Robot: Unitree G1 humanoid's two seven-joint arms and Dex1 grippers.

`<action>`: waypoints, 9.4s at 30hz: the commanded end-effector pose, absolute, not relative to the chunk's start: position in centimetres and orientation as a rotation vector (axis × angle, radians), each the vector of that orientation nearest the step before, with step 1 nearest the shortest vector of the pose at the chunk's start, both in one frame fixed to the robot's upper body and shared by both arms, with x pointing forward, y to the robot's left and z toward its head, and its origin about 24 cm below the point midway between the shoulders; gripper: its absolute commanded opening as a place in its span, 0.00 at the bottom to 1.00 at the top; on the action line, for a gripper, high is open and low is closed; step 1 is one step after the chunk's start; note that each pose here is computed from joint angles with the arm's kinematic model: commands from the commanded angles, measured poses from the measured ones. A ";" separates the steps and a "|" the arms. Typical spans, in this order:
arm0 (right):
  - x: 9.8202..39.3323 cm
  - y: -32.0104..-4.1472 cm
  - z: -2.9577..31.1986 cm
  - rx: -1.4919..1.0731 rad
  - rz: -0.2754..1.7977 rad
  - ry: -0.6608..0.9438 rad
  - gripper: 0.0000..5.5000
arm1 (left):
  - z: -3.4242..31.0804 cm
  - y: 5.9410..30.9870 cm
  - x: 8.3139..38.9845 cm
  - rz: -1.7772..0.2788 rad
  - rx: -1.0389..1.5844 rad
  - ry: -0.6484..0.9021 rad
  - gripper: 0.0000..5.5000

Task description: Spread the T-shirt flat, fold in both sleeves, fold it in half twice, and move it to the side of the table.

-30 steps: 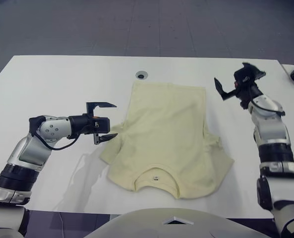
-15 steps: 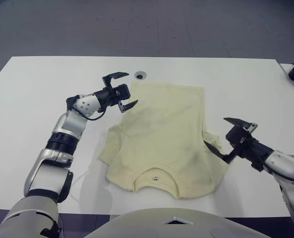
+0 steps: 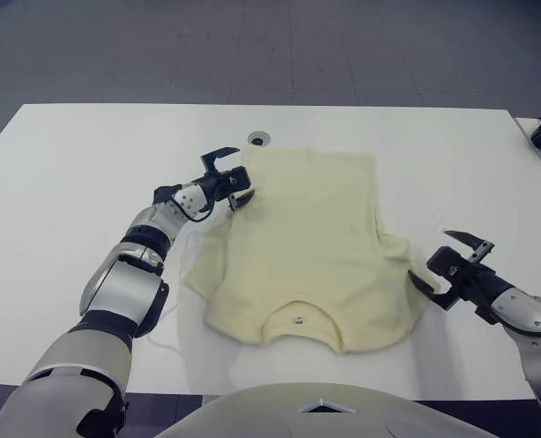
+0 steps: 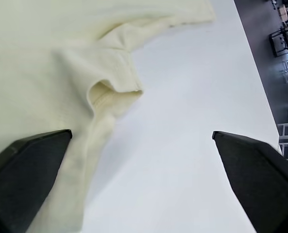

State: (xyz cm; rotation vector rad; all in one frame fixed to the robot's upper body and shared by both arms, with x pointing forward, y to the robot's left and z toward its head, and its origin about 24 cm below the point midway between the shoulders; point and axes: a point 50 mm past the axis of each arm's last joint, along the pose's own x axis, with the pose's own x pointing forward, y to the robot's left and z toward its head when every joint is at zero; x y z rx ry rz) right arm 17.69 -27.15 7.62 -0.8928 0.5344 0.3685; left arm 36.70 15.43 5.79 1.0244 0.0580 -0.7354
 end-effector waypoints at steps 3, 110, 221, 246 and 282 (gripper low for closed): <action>17.8 -27.6 6.1 -0.822 0.309 0.608 0.98 | 4.3 16.0 36.6 -0.727 1.094 0.189 0.98; 16.6 -24.7 9.8 0.088 0.081 0.326 0.00 | 11.3 22.9 17.7 -0.565 0.001 0.392 0.01; 10.2 -22.7 2.4 -1.052 0.986 0.207 0.98 | 3.1 21.6 16.6 -1.316 1.041 0.019 0.98; 10.0 -22.1 -0.5 -0.917 0.916 0.312 0.59 | 0.4 19.6 18.0 -1.532 1.099 -0.004 0.92; 13.6 -21.5 8.8 -0.586 1.285 0.564 0.00 | 8.0 18.5 16.8 -1.687 0.855 0.005 0.00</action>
